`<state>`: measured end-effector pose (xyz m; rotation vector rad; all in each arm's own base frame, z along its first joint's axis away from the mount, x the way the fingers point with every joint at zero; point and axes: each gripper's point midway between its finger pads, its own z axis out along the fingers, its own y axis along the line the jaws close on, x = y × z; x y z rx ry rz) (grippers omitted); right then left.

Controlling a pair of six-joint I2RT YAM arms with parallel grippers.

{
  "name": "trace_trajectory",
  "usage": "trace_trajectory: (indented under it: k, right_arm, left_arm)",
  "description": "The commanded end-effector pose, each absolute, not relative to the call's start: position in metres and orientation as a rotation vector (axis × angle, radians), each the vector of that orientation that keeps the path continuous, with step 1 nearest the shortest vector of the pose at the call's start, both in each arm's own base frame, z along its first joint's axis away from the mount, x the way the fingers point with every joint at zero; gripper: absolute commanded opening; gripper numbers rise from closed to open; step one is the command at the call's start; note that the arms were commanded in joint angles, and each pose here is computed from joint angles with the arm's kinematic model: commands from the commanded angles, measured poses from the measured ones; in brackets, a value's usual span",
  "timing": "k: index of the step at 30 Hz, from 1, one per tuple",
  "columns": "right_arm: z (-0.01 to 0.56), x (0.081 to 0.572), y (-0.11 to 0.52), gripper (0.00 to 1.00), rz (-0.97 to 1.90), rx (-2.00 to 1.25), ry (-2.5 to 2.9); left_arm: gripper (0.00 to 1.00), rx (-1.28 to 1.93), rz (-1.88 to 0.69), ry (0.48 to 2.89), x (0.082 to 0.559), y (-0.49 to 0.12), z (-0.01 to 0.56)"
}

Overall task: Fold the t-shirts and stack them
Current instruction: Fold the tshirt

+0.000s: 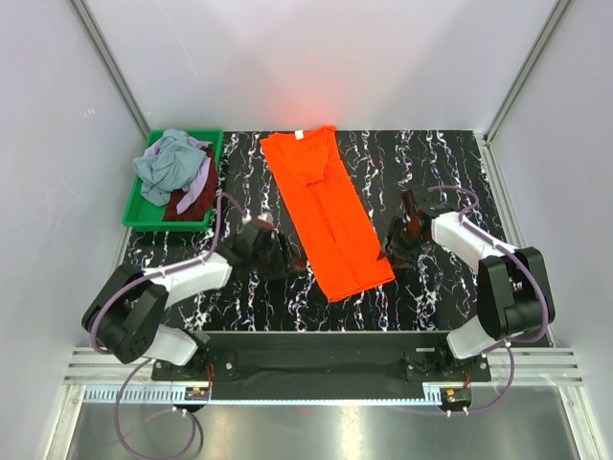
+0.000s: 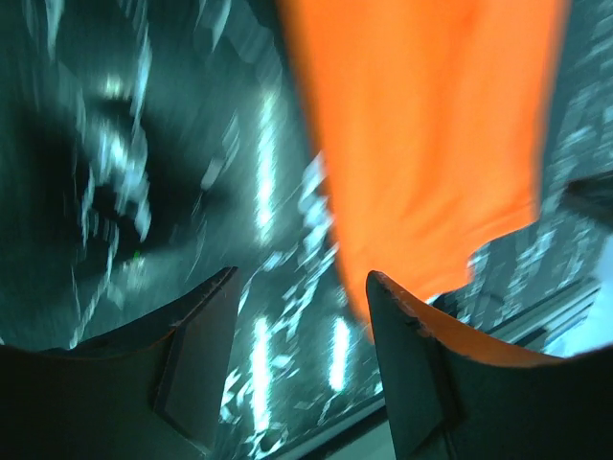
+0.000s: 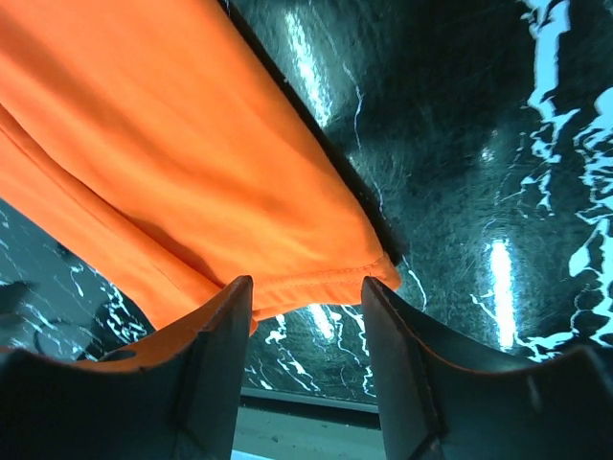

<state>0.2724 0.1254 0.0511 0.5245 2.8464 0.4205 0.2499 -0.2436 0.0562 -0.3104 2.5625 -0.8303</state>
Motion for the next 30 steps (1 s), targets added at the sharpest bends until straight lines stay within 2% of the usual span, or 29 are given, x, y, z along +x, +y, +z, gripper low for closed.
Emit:
trace_trajectory:
  k: [1,7,15,21,30]
  right_arm:
    - [0.051,0.277,0.127,0.58,0.497,0.489,2.824]
    - [0.034,0.277,0.112,0.58,0.597,0.565,2.831]
    - [0.018,0.271,0.110,0.56,0.638,0.563,2.875]
    - [0.006,0.259,0.099,0.47,0.585,0.587,2.911]
    - [0.006,0.254,0.096,0.31,0.562,0.628,2.909]
  left_arm:
    - [0.62,-0.340,-0.993,2.449,0.242,-0.278,0.078]
    - [0.65,-0.480,-1.183,2.418,0.210,-0.303,0.062]
    - [0.67,-0.546,-1.182,2.465,0.205,-0.312,0.037]
    - [0.66,-0.652,-1.151,2.518,0.193,-0.308,0.018]
    - [0.59,-0.635,-0.975,2.631,0.179,-0.307,-0.003]
